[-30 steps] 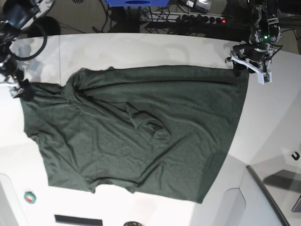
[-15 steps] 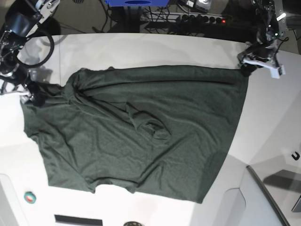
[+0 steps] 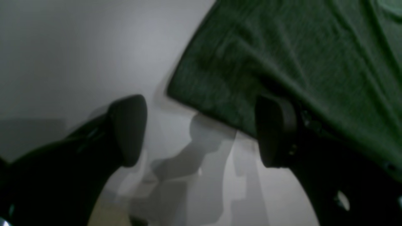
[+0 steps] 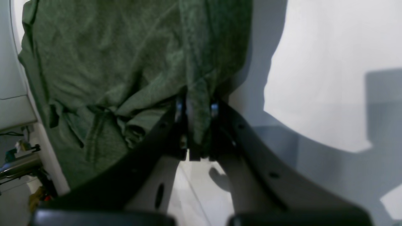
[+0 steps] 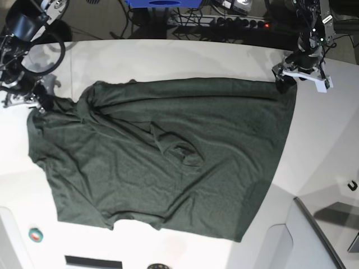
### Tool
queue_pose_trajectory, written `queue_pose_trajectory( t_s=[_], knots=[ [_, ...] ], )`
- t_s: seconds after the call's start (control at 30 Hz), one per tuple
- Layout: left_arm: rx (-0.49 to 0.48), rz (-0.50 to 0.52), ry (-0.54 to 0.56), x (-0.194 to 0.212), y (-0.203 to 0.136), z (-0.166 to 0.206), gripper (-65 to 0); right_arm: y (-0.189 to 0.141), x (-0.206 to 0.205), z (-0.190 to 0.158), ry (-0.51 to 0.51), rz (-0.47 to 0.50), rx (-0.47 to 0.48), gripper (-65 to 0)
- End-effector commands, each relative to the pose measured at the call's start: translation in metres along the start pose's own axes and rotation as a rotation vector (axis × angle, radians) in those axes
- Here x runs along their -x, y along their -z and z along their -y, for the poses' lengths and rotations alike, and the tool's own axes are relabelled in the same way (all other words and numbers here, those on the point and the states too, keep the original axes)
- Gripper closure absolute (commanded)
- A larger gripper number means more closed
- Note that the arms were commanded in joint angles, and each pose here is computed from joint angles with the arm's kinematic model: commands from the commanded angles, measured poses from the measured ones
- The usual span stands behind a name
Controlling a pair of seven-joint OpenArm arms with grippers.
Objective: Layout the t-shirt on the table in an organized manner, then fold the t-shirt properly
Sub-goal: 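Grasp the shirt edge with both grippers and pull it taut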
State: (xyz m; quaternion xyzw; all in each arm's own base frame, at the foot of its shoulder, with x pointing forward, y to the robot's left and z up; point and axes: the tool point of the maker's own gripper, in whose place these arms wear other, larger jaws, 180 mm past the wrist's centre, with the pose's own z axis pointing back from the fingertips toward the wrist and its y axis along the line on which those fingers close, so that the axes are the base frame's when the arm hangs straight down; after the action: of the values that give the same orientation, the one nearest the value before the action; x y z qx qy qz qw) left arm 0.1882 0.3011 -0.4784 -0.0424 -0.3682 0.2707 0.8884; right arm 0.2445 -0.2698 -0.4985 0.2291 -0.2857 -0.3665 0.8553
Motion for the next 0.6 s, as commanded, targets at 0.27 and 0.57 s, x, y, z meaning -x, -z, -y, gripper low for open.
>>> queue_pose_trajectory(
  t_s=[0.27,0.57],
  knots=[
    [0.018,-0.066,-0.111,0.029,0.024,0.022,-51.8,-0.006,-0.011,0.005,-0.016,0.021,0.014,-0.3],
    [0.033,-0.08,-0.144,0.041,0.024,0.034,-31.1,-0.008,-0.015,0.006,-0.025,0.024,0.019,-0.3]
  ],
)
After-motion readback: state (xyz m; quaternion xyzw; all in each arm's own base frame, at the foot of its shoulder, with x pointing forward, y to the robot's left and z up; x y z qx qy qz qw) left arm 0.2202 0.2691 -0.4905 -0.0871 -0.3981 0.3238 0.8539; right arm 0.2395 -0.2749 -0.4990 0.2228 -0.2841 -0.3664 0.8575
